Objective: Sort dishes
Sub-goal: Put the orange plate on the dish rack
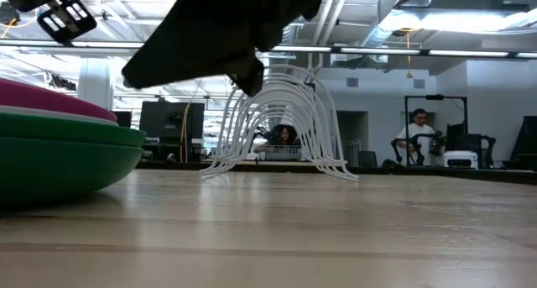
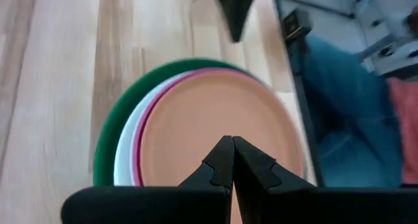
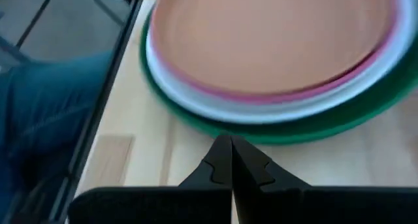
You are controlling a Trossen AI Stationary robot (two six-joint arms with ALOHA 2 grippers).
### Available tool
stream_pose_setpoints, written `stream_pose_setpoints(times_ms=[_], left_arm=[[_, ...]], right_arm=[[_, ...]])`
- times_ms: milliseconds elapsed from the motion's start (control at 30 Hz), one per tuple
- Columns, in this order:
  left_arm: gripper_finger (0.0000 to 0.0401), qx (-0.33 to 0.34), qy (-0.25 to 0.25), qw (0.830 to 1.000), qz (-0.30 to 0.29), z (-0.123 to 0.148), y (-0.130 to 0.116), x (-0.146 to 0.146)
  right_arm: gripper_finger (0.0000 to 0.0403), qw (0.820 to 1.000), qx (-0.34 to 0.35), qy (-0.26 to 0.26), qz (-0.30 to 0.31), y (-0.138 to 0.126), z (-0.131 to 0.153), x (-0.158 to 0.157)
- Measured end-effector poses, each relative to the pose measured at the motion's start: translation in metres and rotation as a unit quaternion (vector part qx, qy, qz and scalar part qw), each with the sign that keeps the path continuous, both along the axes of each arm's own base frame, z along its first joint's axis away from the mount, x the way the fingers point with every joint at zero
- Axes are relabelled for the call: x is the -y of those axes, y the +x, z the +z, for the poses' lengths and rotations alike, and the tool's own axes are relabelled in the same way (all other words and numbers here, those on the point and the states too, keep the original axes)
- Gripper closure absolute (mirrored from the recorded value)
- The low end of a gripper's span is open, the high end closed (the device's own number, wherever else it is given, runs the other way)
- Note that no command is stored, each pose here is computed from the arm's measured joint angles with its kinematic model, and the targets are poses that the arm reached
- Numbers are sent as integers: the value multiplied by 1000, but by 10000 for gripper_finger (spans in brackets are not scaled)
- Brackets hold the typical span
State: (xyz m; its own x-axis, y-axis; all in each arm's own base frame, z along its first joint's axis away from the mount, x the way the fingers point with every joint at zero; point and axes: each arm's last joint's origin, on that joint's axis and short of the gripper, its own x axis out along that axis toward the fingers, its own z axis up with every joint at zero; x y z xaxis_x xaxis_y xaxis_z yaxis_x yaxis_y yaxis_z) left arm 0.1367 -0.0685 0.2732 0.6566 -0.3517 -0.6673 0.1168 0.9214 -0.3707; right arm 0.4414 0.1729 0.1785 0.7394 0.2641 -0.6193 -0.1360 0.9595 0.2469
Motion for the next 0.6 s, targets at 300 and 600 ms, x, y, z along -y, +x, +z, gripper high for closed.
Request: stream_pose_setpoints(times_ms=[300,600], left_arm=[[401,-74,58,995,-28,-28,11,39],[401,-132,60,987,-70,-45,11,61]], right_arm=[[403,1000,29,5,0,-4,14,-8],[403,998,58,-3,-39,4,17,3]])
